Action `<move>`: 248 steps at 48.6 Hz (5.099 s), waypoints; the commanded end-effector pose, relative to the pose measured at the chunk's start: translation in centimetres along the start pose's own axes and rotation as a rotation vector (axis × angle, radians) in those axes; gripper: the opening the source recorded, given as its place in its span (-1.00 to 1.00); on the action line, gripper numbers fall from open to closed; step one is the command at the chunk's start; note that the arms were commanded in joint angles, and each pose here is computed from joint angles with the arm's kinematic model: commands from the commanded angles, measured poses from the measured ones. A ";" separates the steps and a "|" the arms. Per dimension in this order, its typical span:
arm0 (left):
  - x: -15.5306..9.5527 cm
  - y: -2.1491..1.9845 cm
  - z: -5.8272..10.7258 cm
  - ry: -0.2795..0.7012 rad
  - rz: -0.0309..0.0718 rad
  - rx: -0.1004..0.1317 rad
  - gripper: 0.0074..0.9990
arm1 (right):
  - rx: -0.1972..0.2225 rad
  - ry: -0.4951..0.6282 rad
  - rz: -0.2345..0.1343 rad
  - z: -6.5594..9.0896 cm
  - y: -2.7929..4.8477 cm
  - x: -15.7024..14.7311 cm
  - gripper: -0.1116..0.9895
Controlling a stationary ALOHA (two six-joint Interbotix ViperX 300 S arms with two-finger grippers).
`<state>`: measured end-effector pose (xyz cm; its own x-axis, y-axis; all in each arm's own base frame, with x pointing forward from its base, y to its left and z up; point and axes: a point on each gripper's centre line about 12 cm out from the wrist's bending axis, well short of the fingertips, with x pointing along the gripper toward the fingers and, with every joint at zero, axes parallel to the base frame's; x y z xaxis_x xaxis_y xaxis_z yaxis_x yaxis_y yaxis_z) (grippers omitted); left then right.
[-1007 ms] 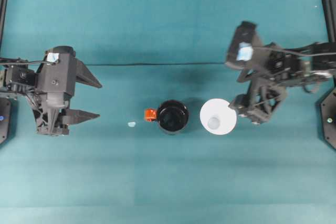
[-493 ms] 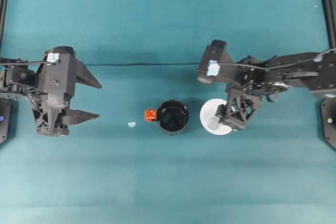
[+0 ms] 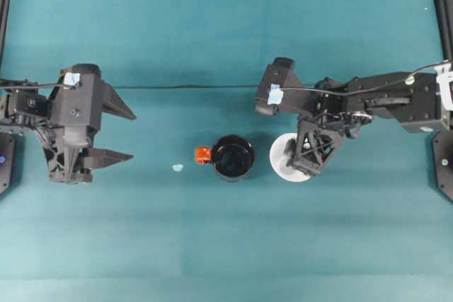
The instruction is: Put the paper cup into the moved red handle cup holder.
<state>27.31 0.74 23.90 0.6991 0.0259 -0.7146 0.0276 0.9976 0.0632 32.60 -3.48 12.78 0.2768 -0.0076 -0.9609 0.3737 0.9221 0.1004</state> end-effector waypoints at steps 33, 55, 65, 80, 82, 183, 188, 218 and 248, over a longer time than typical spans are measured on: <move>-0.3 0.11 0.6 -0.021 0.005 -0.025 0.67 | 0.020 -0.050 0.028 3.5 0.89 -6.3 -0.99; -0.3 0.07 0.6 -0.023 0.003 -0.033 0.67 | 0.005 -0.156 0.041 9.3 2.16 -13.3 -0.99; -0.3 0.11 0.5 -0.021 0.004 -0.034 0.67 | -0.016 -0.152 0.050 10.9 3.55 -11.0 -0.99; -0.2 0.06 0.4 -0.018 0.003 -0.033 0.67 | -0.035 -0.105 0.043 11.1 4.51 -6.8 -0.99; -0.2 0.05 0.3 -0.015 0.003 -0.033 0.67 | -0.038 -0.097 0.042 11.0 4.62 -6.2 -0.99; 0.0 0.00 -0.2 0.000 0.002 -0.037 0.67 | -0.091 -0.102 0.034 10.8 6.02 -5.2 0.78; 0.0 0.04 -0.3 0.000 0.003 -0.038 0.67 | -0.096 -0.153 0.048 11.2 6.21 -7.7 0.78; -0.5 -0.01 -0.5 -0.008 0.003 -0.037 0.67 | -0.223 -0.416 0.123 8.9 7.63 -16.0 0.77; -0.9 0.01 -0.3 -0.023 0.004 -0.039 0.67 | -0.219 -0.634 0.193 3.0 5.18 -17.7 0.77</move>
<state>26.23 0.72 23.47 0.6958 0.0259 -0.7178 -0.0019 0.9994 0.0342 33.19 0.22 29.75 0.7721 -0.0003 -0.6355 0.1122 0.9844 0.1358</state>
